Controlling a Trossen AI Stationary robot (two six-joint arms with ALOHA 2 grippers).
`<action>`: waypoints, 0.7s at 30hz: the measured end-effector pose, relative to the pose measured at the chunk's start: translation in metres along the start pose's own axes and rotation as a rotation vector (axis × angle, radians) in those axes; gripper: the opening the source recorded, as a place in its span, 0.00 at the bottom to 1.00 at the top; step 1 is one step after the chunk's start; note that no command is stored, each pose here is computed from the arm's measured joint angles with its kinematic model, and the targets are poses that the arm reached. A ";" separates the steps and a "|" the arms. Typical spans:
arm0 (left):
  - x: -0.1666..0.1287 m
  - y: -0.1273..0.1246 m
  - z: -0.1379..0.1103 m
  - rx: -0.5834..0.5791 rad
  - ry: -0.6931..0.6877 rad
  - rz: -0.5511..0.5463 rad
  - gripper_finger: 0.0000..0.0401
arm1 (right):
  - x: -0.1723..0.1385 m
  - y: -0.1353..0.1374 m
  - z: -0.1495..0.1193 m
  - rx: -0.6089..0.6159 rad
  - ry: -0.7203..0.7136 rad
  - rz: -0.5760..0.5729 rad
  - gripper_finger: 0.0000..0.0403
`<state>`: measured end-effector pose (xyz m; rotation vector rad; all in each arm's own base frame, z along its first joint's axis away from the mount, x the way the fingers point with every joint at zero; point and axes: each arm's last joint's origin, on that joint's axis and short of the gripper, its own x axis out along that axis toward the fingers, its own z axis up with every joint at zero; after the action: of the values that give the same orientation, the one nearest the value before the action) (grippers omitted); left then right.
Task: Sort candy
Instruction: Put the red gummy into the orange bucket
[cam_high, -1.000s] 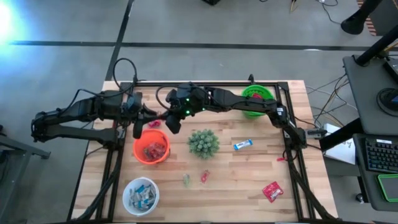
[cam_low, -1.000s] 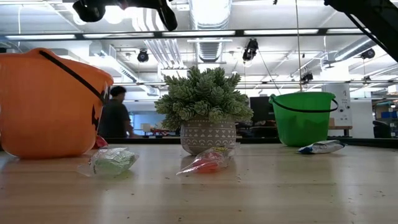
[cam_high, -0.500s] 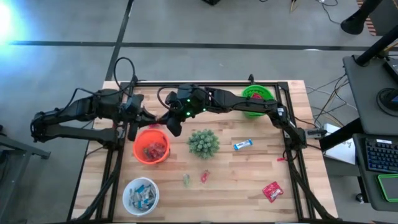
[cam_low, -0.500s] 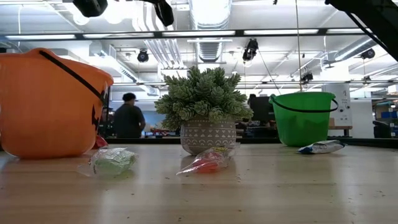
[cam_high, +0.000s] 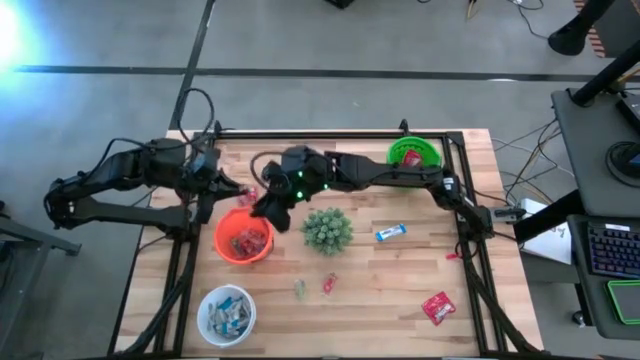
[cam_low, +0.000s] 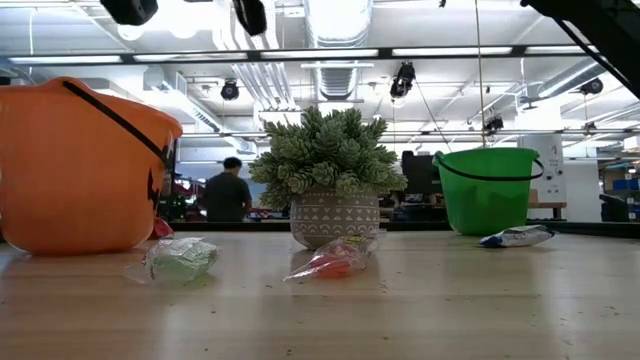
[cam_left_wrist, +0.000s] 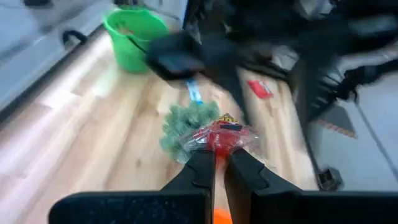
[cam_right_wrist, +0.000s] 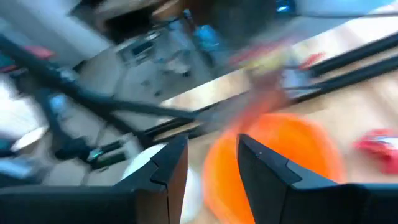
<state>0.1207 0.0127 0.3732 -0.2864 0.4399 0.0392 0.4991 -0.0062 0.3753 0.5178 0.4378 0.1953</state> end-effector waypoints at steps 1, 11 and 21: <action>-0.002 -0.001 0.002 0.001 -0.011 0.004 0.00 | 0.002 0.003 -0.002 -0.002 0.009 0.016 0.32; -0.007 -0.001 -0.011 -0.056 0.158 -0.052 0.00 | 0.007 0.009 -0.002 0.013 -0.031 0.033 0.32; -0.007 0.000 -0.035 -0.107 0.408 -0.117 0.00 | 0.006 0.007 -0.002 0.021 -0.025 0.016 0.32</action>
<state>0.0995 0.0026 0.3457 -0.4275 0.8269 -0.1130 0.5027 0.0025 0.3753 0.5443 0.4118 0.1995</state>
